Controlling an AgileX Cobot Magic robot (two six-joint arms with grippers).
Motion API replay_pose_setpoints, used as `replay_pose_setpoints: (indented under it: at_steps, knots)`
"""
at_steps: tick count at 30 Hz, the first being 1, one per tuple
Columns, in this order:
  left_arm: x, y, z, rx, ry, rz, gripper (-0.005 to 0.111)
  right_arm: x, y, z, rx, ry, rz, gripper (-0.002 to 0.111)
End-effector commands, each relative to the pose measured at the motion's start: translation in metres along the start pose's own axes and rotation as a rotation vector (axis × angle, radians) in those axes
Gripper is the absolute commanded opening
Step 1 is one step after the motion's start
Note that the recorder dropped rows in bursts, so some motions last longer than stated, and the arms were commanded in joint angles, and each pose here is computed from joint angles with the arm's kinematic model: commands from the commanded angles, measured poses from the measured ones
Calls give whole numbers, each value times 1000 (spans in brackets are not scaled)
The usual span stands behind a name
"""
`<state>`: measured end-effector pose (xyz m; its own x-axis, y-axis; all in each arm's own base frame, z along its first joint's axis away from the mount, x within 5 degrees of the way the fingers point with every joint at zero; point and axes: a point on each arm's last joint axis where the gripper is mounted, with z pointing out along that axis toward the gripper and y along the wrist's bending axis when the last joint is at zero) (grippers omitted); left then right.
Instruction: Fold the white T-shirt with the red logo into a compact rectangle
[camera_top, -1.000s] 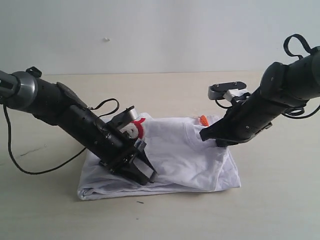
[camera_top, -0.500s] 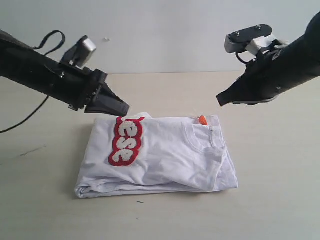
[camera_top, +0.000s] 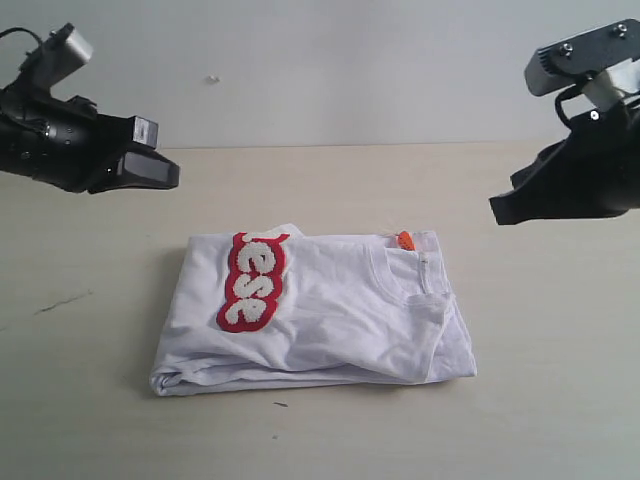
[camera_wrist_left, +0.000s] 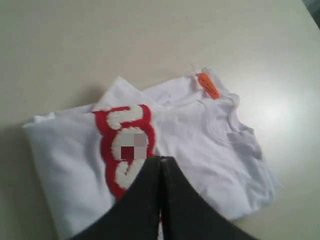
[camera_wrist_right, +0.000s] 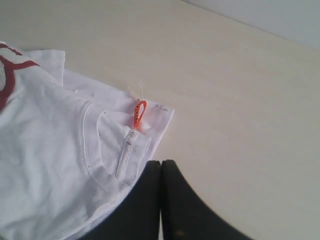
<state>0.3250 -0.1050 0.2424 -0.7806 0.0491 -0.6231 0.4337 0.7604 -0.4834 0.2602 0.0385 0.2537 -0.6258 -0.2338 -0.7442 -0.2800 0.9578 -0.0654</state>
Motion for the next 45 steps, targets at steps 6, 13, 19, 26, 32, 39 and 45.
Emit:
replay_pose_setpoints:
  at_steps: [6, 13, 19, 26, 32, 39, 45]
  knots:
    - [28, 2, -44, -266, -209, -12, 0, 23, 2, -37, 75, -197, 43, 0]
    - [58, 1, -70, -392, -295, -2, 0, 42, 6, -65, 103, -299, 44, 0]
    - [79, -3, -91, -452, -373, -19, 0, 59, 10, -86, 114, -374, 41, 0]
    - [98, -16, -115, -459, -467, 7, 0, 80, 14, -104, 127, -476, 82, 0]
    - [120, -21, -134, -475, -567, -15, 0, 87, 16, -114, 124, -528, 107, 0]
    - [135, -33, -147, -423, -625, 19, 0, 88, 16, -116, 114, -538, 138, 0]
    - [138, -40, -150, -381, -628, 39, 0, 88, 16, -116, 114, -538, 138, 0]
